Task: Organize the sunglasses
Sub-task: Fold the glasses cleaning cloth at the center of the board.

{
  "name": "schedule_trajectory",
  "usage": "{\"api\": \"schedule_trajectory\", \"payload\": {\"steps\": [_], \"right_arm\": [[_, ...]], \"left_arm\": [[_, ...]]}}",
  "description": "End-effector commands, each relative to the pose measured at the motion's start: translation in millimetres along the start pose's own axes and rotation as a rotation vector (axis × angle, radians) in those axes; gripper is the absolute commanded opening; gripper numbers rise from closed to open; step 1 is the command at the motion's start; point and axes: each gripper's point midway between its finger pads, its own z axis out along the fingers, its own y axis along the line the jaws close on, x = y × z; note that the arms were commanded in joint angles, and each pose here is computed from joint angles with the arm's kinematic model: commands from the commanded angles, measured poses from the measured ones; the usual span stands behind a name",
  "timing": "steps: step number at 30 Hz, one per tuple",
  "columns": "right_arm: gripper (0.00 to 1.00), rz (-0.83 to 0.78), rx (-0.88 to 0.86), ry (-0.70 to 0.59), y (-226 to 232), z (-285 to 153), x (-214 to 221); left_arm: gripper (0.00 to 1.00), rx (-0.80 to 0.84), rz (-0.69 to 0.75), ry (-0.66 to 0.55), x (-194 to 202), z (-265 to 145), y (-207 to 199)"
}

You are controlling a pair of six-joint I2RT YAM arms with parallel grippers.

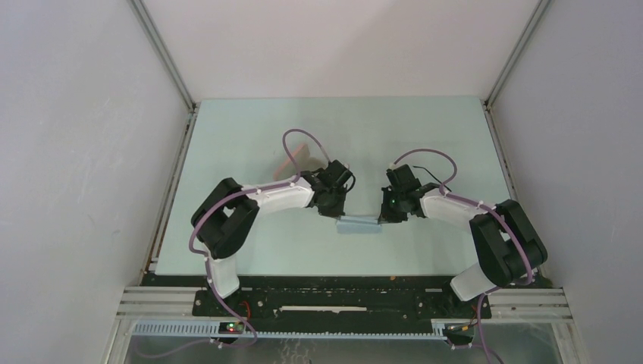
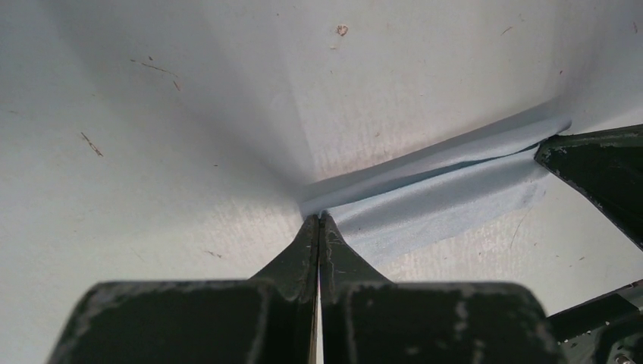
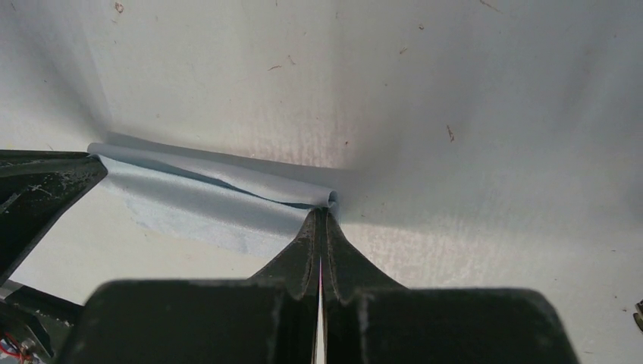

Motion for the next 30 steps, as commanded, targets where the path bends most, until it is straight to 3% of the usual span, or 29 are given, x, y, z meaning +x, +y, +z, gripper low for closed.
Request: {"api": "schedule_trajectory", "payload": {"steps": [1,5,7,11,13,21,30], "right_arm": [[0.0,-0.025,0.003,-0.047,1,-6,-9],[0.03,-0.029,-0.002,-0.044,2,-10,-7],[0.09,-0.034,-0.006,-0.049,4,-14,-7],[0.27,-0.051,-0.035,-0.052,10,-22,-2],[0.29,-0.061,-0.035,-0.048,12,-24,2],[0.3,-0.06,-0.055,-0.099,22,-30,-9],[0.28,-0.023,-0.147,-0.078,50,-14,-22]], "left_arm": [[0.0,0.001,-0.001,-0.023,0,-6,-2],[0.02,0.001,-0.009,-0.027,2,-10,-2],[0.16,0.009,-0.01,-0.029,5,-14,-4],[0.26,0.028,0.002,-0.032,13,-25,-8],[0.29,0.025,0.005,-0.035,15,-31,-7],[0.29,0.027,-0.005,-0.094,-7,-48,-15],[0.23,0.189,-0.094,-0.075,-38,-31,-51]]}}
